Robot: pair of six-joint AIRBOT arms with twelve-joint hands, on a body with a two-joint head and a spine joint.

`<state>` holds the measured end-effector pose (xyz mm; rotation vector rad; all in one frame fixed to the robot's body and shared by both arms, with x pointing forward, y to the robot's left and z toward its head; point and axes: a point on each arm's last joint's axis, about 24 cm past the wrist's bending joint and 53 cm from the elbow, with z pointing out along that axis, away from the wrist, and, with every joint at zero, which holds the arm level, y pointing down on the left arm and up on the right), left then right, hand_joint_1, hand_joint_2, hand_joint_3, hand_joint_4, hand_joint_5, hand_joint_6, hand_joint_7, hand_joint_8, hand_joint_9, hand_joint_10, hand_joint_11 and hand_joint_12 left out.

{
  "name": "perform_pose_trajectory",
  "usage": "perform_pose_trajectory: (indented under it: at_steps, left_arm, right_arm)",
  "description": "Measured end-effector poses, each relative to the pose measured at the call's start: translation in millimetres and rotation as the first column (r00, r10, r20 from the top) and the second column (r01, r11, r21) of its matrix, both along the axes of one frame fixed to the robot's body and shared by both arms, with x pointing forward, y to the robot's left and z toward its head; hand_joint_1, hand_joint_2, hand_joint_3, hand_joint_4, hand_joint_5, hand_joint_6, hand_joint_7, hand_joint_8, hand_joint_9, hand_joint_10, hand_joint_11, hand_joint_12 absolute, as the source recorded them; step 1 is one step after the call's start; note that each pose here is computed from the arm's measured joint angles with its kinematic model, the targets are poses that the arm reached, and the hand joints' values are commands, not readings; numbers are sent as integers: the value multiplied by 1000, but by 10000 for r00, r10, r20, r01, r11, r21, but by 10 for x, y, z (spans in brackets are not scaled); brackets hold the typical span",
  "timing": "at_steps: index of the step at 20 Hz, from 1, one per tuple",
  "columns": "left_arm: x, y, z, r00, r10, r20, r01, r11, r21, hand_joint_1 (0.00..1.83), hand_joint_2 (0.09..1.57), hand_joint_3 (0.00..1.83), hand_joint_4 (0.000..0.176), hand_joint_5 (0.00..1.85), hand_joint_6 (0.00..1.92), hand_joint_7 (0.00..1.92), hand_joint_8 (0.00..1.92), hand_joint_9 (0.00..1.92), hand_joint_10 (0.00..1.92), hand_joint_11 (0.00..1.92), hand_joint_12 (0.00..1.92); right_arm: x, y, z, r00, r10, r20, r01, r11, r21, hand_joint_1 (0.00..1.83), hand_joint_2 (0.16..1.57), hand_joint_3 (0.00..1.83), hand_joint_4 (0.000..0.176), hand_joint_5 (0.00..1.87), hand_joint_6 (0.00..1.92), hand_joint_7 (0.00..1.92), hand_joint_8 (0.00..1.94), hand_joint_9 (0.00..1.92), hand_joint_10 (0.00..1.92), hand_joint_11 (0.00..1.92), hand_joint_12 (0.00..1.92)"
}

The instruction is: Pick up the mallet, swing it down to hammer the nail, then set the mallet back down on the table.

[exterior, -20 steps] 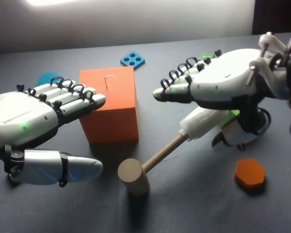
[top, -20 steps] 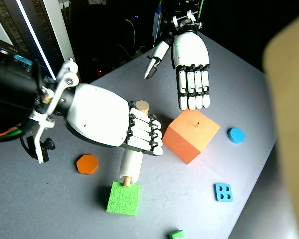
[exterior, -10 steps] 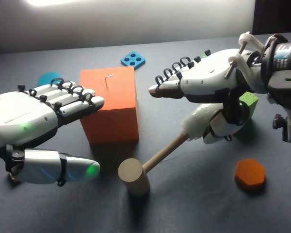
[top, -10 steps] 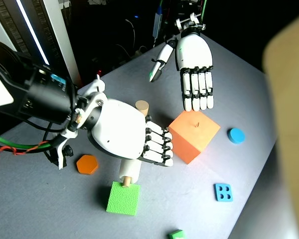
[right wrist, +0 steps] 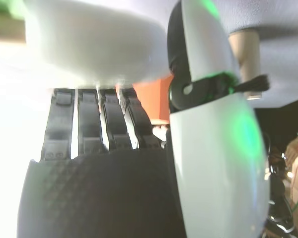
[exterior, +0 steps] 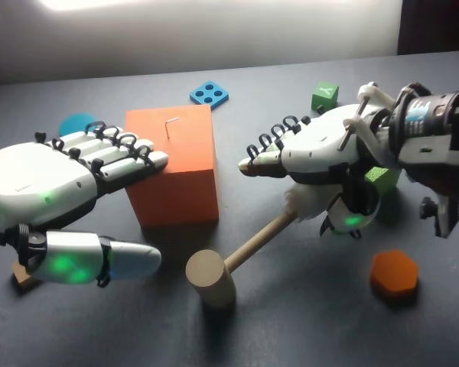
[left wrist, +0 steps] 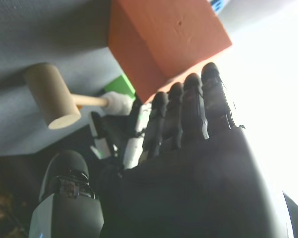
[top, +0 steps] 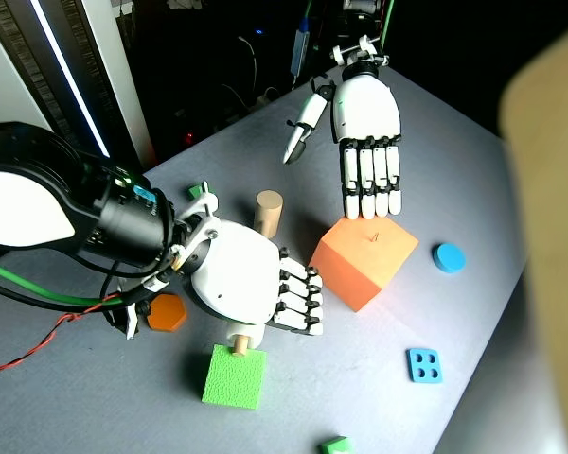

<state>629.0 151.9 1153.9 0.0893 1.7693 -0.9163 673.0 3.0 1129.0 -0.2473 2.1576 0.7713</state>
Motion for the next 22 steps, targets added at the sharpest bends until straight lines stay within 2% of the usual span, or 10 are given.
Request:
perform_pose_trajectory:
  at_steps: [7,10,18,19,22]
  left_arm:
    - [19,-13,-27,10000,7,-68,-8,10000,-55,0,1135,11,0,63,6,32,6,19,6,6,3]
    - [24,-42,-36,9999,-8,-172,4,9996,-266,0,1142,11,0,70,7,48,10,31,9,15,6]
    - [32,-25,-47,9997,72,-246,-83,9989,-457,0,1132,3,0,76,9,87,14,59,11,13,6]
    - [32,-26,-43,9997,70,-234,-81,9989,-466,0,1133,3,0,72,6,84,11,55,8,11,5]
    - [29,-22,-47,9997,75,-242,-87,9988,-490,0,1131,1,0,95,13,93,11,65,10,12,5]
  right_arm:
    - [112,20,-139,9999,-103,-49,102,9999,-105,1204,970,3,0,0,0,0,0,0,0,18,11]
    - [151,19,-182,9999,-137,-39,136,9998,-125,1215,979,6,0,0,0,0,0,0,0,16,13]
    - [140,5,-268,10000,-78,-31,77,9996,-280,1278,980,5,0,0,0,0,0,0,0,46,47]
    - [145,-1,-269,10000,-88,-21,87,9995,-298,1263,984,0,0,14,5,0,0,0,0,8,165]
    - [144,-8,-282,9999,-99,-43,97,9995,-314,1221,985,0,0,49,8,23,4,24,6,0,257]
